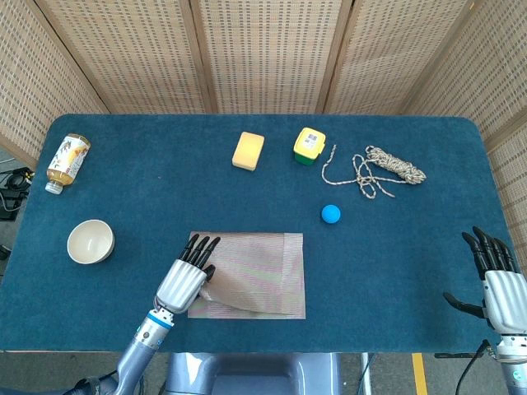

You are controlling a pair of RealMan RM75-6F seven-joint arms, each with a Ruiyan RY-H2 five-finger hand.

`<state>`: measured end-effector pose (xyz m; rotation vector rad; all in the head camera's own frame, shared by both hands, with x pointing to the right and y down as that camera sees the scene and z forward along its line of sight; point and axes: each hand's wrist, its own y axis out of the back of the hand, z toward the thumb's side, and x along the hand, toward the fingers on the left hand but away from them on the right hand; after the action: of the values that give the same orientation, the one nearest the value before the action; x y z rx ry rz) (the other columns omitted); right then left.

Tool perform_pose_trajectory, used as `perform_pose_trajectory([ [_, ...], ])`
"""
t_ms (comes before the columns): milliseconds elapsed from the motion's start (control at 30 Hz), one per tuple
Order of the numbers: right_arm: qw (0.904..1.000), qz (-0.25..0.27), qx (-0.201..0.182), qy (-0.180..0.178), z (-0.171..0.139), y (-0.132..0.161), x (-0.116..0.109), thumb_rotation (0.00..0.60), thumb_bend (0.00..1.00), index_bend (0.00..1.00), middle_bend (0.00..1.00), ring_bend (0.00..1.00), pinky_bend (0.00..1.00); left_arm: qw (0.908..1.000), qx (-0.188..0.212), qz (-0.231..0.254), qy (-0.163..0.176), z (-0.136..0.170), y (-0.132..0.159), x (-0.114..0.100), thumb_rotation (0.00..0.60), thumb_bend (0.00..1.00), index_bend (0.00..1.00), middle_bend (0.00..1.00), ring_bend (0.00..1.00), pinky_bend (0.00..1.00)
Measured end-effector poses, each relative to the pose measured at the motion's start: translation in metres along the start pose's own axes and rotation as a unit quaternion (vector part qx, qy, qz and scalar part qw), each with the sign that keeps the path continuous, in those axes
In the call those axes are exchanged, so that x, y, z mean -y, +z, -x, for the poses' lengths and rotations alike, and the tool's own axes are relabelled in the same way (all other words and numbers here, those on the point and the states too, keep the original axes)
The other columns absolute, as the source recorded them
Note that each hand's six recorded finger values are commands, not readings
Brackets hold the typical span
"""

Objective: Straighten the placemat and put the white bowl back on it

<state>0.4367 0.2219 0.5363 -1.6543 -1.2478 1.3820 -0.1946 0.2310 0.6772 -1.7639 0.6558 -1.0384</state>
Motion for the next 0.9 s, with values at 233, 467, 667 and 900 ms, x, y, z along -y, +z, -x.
perform_pose_trajectory([
  [233, 1.0000, -0.005, 0.004, -0.005, 0.001, -0.001, -0.001, 0.600, 0.13, 0.00, 0.00, 0.00, 0.00, 0.9996, -0.005, 0.020, 0.019, -0.010, -0.005, -0.019, 0.600, 0.45, 0.70, 0.00, 0.00, 0.00],
  [467, 0.9998, -0.011, 0.019, -0.002, 0.006, -0.009, 0.002, 0.600, 0.13, 0.00, 0.00, 0.00, 0.00, 0.9971, -0.038, 0.059, 0.031, -0.031, -0.023, -0.039, 0.600, 0.45, 0.70, 0.00, 0.00, 0.00],
  [667, 0.9990, -0.019, 0.040, -0.003, 0.013, -0.018, 0.003, 0.600, 0.13, 0.00, 0.00, 0.00, 0.00, 0.9930, -0.081, 0.073, 0.046, -0.057, -0.052, -0.061, 0.600, 0.45, 0.70, 0.00, 0.00, 0.00],
  [900, 0.9982, -0.029, 0.052, -0.004, 0.016, -0.023, 0.006, 0.600, 0.13, 0.00, 0.00, 0.00, 0.00, 0.9915, -0.107, 0.058, 0.045, -0.096, -0.077, -0.077, 0.600, 0.45, 0.69, 0.00, 0.00, 0.00],
])
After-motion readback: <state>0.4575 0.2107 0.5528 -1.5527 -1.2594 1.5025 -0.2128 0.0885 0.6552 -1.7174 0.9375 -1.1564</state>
